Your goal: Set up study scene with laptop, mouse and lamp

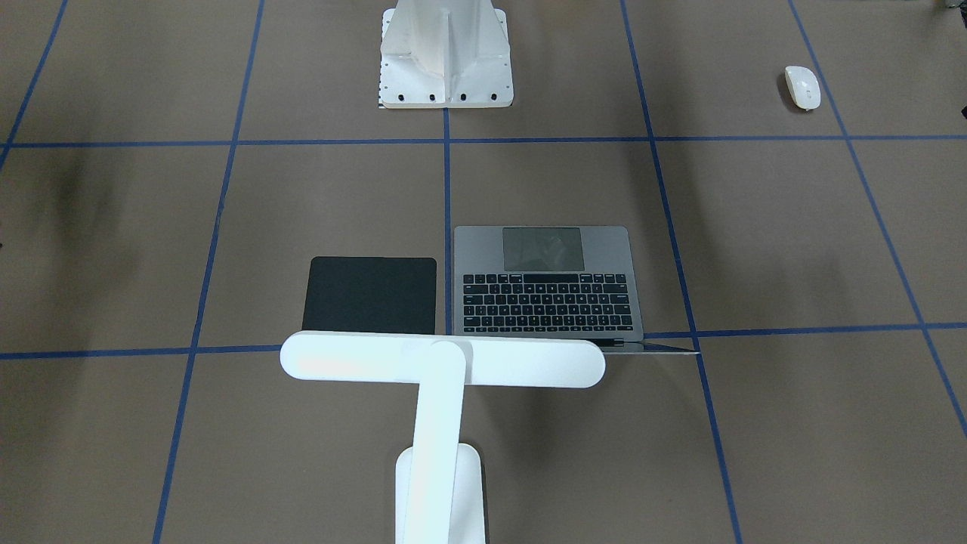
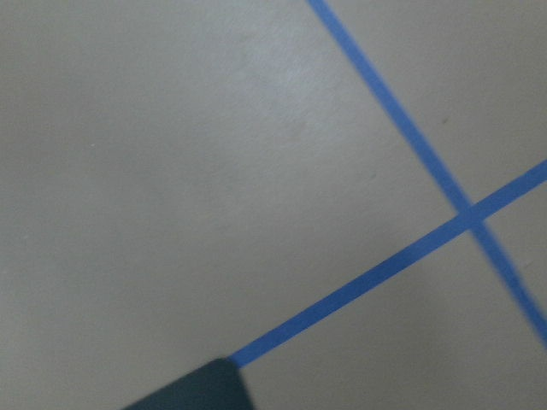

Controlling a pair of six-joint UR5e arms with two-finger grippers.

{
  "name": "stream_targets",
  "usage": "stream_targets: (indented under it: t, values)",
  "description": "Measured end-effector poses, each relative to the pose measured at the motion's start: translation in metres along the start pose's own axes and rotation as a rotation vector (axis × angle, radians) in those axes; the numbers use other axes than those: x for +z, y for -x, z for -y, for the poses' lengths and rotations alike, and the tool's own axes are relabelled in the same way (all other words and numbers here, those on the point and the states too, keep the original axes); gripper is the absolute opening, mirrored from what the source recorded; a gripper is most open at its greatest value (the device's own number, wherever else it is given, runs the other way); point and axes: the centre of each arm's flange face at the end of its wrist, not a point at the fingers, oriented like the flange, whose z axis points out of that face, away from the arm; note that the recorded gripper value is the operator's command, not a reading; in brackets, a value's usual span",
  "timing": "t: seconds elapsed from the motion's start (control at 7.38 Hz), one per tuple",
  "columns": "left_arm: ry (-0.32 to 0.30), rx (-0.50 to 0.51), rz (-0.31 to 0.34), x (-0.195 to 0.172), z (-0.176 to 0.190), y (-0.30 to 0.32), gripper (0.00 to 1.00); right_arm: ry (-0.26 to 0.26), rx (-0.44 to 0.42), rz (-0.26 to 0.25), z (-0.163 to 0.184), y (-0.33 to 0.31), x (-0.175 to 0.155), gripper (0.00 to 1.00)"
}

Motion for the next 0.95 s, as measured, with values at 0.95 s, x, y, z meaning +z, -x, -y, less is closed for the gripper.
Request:
stream_targets:
  t: [0.95]
  values:
    - [0.205, 0.018, 0.123, 0.067, -0.082, 0.034, 1.0, 0.13, -0.107, -0.052, -0.048, -0.077, -0.064, 1.0]
